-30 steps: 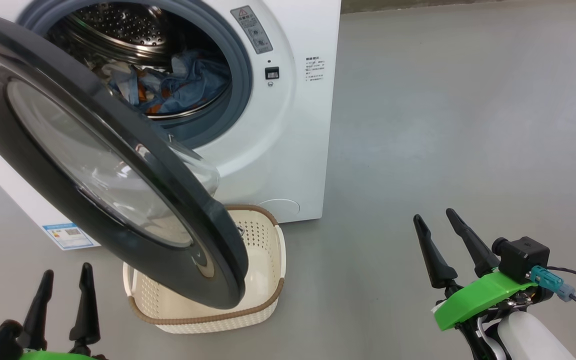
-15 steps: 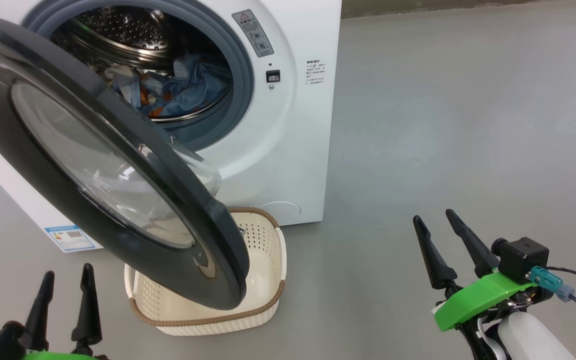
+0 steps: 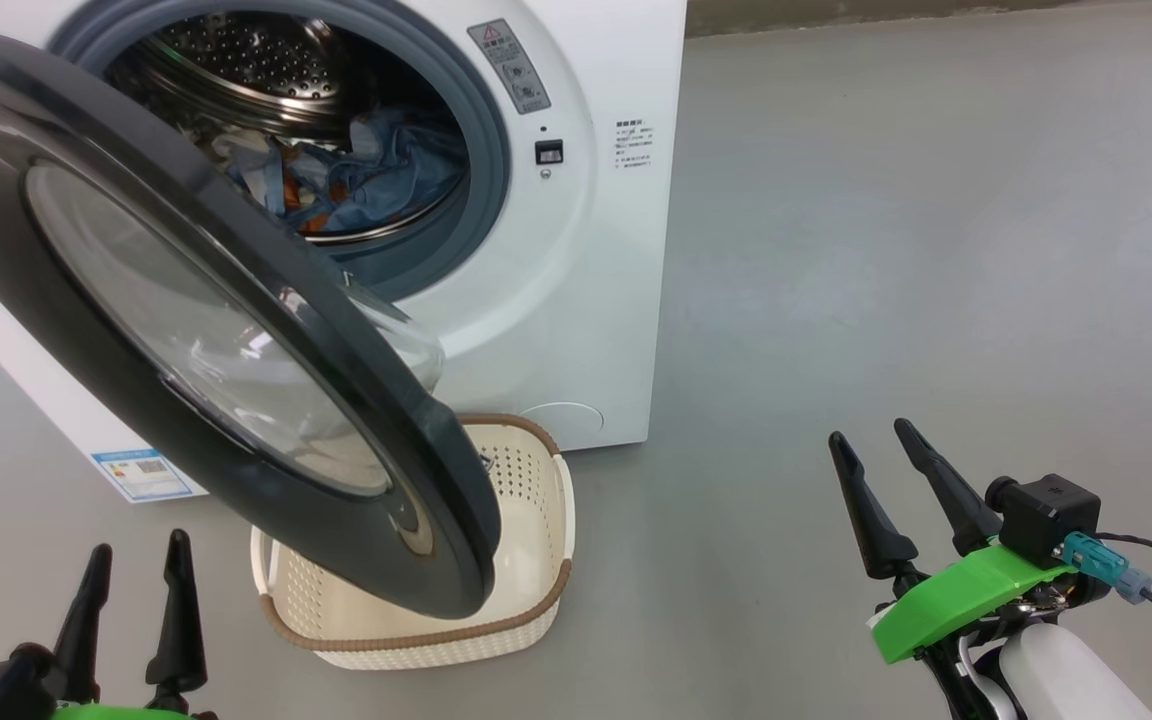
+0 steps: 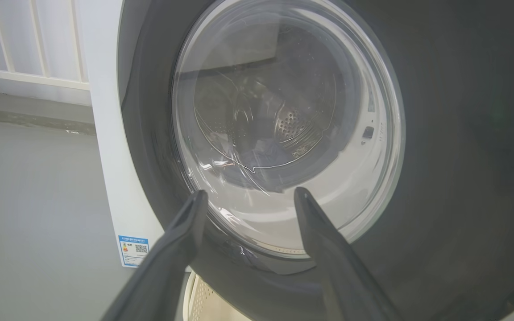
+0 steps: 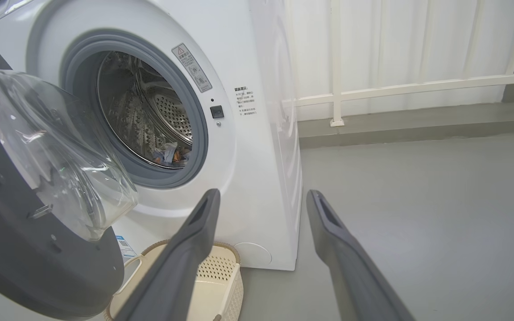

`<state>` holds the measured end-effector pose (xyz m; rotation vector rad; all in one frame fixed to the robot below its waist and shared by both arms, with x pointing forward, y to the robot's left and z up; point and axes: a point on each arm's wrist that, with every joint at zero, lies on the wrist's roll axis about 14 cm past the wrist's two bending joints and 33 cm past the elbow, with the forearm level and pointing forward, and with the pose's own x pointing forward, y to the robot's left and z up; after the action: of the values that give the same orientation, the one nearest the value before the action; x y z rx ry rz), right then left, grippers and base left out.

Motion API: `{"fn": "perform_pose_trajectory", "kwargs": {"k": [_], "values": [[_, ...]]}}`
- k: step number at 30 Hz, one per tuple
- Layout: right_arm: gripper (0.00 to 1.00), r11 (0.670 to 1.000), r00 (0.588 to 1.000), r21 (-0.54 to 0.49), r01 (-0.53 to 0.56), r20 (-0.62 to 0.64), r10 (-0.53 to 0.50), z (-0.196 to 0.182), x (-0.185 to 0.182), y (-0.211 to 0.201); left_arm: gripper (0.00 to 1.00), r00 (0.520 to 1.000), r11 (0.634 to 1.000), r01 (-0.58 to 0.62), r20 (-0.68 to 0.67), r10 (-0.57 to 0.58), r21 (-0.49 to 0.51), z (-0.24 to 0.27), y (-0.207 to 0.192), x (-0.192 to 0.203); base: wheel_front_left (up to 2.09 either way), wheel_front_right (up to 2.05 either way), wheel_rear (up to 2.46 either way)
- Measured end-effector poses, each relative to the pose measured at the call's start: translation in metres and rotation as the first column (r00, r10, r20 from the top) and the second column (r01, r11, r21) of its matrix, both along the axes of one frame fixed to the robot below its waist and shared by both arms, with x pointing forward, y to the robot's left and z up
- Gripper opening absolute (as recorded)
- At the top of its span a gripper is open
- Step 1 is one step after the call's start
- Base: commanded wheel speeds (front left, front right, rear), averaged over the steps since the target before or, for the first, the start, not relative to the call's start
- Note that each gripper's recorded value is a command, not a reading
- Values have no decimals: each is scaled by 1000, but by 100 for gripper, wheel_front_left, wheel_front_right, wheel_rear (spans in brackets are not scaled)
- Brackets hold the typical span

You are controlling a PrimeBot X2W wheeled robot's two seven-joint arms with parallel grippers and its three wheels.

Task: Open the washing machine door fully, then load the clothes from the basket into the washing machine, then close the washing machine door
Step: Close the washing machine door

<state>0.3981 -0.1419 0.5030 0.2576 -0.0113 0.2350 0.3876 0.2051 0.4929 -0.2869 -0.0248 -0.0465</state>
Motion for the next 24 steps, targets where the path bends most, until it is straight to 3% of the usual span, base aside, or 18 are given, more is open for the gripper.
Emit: {"fn": "perform_pose_trajectory", "kwargs": {"k": [8,9,13,20,24], "values": [[100,1000,1000,1,-3,-7,3,-3,1,1,100,1000,1000,-2,-7,2,0,-3,1,0,0,0,0],[89,1000,1000,1,-4,-8,4,-3,2,1,100,1000,1000,-3,-7,3,0,-3,1,0,0,0,0],[0,1000,1000,2,-7,-7,7,-3,2,3,100,1000,1000,-5,-5,5,0,-2,2,0,0,0,0],[0,999,999,13,-36,32,36,10,8,13,100,999,999,-32,2,32,-5,0,10,-6,0,0,0],[0,995,988,36,-89,130,84,42,11,32,100,998,998,-63,9,63,-7,3,20,-13,0,0,0]]}}
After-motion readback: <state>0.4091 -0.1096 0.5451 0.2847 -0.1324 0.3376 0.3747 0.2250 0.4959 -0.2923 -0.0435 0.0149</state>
